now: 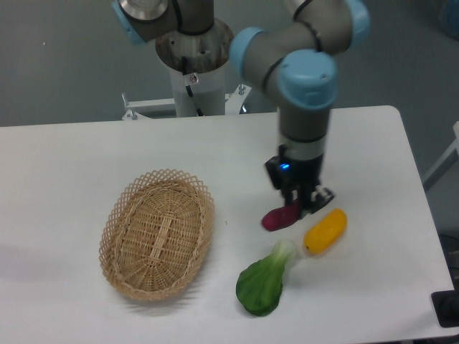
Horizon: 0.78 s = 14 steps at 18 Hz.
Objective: Pick up the sweet potato from the basket
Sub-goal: 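Lift the sweet potato out of the basket and carry it beside the yellow squash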
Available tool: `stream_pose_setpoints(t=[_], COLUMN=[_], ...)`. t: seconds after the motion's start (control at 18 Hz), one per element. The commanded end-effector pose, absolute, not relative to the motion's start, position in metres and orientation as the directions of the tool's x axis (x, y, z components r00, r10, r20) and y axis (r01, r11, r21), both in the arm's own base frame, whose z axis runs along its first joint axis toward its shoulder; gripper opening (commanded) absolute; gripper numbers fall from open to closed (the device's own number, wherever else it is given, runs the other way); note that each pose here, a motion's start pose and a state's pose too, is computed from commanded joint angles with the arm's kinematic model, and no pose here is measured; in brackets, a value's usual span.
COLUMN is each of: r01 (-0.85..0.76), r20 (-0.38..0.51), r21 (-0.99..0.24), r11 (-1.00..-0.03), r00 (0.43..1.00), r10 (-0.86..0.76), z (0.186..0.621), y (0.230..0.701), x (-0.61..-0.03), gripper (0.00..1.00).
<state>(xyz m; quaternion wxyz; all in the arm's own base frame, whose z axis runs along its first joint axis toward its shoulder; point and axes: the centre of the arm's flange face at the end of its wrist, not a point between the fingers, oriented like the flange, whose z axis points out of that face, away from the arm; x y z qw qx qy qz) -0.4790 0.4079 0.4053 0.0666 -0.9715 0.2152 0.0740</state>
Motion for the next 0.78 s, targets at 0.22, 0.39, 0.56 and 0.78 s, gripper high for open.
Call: stream_pose_setpoints(t=[0.22, 0.39, 0.56, 0.78], r01=[-0.450, -0.450, -0.442, -0.445], r20=[-0.183, -0.192, -0.192, -0.201], r21=[-0.087, -0.080, -0.083, -0.080], r11=[-0.889, -0.889, -0.893, -0.892], r00=[0.884, 0.883, 0.886, 0.884], r10=[-0.430, -0.429, -0.421, -0.423], z=[0.408, 0.412, 0.412, 0.416], y=[0.390, 0.388, 0.384, 0.385], x=[-0.494, -0.497, -0.500, -0.498], gripper=[0.24, 0.24, 0.24, 0.24])
